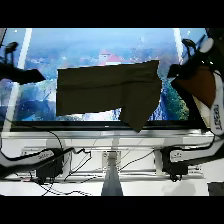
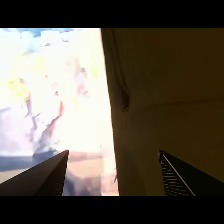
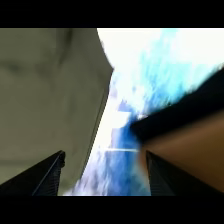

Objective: Fold the clothes and pants, and hang the long-sleeved shirts on hangers.

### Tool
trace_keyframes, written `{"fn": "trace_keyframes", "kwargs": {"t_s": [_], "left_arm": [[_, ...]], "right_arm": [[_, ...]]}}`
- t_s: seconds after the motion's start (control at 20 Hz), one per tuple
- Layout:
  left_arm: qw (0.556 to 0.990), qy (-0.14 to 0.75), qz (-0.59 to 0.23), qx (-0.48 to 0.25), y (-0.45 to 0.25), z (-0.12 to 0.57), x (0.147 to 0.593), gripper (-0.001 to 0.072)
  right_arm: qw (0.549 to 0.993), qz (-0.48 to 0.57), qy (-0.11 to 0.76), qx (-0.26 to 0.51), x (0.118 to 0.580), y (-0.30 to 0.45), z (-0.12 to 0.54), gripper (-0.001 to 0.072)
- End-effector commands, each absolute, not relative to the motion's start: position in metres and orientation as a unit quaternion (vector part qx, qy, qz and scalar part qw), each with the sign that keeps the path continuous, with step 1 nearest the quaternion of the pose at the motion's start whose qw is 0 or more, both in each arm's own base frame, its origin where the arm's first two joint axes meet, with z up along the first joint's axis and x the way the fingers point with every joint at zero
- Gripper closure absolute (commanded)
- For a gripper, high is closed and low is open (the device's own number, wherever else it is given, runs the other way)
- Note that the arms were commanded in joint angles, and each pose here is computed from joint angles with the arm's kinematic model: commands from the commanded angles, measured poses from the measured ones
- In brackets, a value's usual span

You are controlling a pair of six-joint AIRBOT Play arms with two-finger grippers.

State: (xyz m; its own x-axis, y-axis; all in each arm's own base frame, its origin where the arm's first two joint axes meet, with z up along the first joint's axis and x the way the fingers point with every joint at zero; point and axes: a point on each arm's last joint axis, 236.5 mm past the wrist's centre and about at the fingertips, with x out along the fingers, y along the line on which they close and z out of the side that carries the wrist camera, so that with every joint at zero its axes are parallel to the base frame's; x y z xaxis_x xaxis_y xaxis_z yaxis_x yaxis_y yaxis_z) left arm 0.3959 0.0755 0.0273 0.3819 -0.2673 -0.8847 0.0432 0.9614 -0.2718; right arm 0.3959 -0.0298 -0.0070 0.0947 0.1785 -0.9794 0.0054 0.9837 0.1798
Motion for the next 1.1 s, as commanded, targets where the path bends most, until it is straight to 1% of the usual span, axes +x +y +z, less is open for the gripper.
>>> {"fn": "trace_keyframes", "kwargs": {"t_s": [0.0,0.15,0.3,0.45,0.5,0.55,0.65,0.7,0.75,0.8,0.85,0.95,1.0,1.05], "left_arm": [[0.83,0.524,-0.059,-0.179,0.094,0.03,0.362,0.0113],[0.782,0.576,-0.054,-0.232,0.083,-0.027,0.319,0.0113],[0.747,0.613,-0.072,-0.249,0.061,-0.066,0.284,0.0113],[0.737,0.62,-0.063,-0.262,0.053,-0.086,0.272,0.0113],[0.736,0.616,-0.062,-0.272,0.05,-0.088,0.272,0.0113],[0.736,0.613,-0.061,-0.282,0.046,-0.091,0.272,0.0113],[0.732,0.613,-0.057,-0.292,0.042,-0.098,0.268,0.0113],[0.729,0.615,-0.056,-0.294,0.04,-0.1,0.266,0.0113],[0.726,0.617,-0.057,-0.297,0.038,-0.102,0.263,0.0114],[0.723,0.619,-0.058,-0.3,0.036,-0.104,0.26,0.0113],[0.719,0.622,-0.059,-0.303,0.034,-0.106,0.257,0.0113],[0.712,0.628,-0.06,-0.308,0.029,-0.11,0.251,0.0114],[0.709,0.629,-0.061,-0.313,0.026,-0.112,0.248,0.0114],[0.707,0.63,-0.061,-0.316,0.024,-0.113,0.247,0.0114]], "right_arm": [[0.705,0.108,0.685,0.145,0.319,0.006,-0.029,0.0163],[0.689,0.11,0.688,0.199,0.263,0.038,-0.066,0.0163],[0.677,0.095,0.679,0.268,0.235,0.062,-0.098,0.0163],[0.684,0.06,0.651,0.325,0.236,0.07,-0.12,0.0165],[0.682,0.053,0.639,0.351,0.24,0.075,-0.121,0.0214],[0.677,0.05,0.634,0.37,0.241,0.079,-0.122,0.0221],[0.67,0.049,0.635,0.382,0.241,0.082,-0.125,0.0221],[0.665,0.048,0.637,0.386,0.24,0.083,-0.127,0.0237],[0.662,0.048,0.639,0.39,0.239,0.085,-0.127,0.0352],[0.657,0.049,0.638,0.398,0.24,0.087,-0.126,0.0536],[0.656,0.054,0.637,0.402,0.241,0.089,-0.125,0.0583],[0.667,0.078,0.631,0.388,0.242,0.092,-0.122,0.0586],[0.672,0.09,0.631,0.378,0.242,0.093,-0.121,0.0665],[0.674,0.096,0.631,0.373,0.242,0.093,-0.121,0.0694]]}}
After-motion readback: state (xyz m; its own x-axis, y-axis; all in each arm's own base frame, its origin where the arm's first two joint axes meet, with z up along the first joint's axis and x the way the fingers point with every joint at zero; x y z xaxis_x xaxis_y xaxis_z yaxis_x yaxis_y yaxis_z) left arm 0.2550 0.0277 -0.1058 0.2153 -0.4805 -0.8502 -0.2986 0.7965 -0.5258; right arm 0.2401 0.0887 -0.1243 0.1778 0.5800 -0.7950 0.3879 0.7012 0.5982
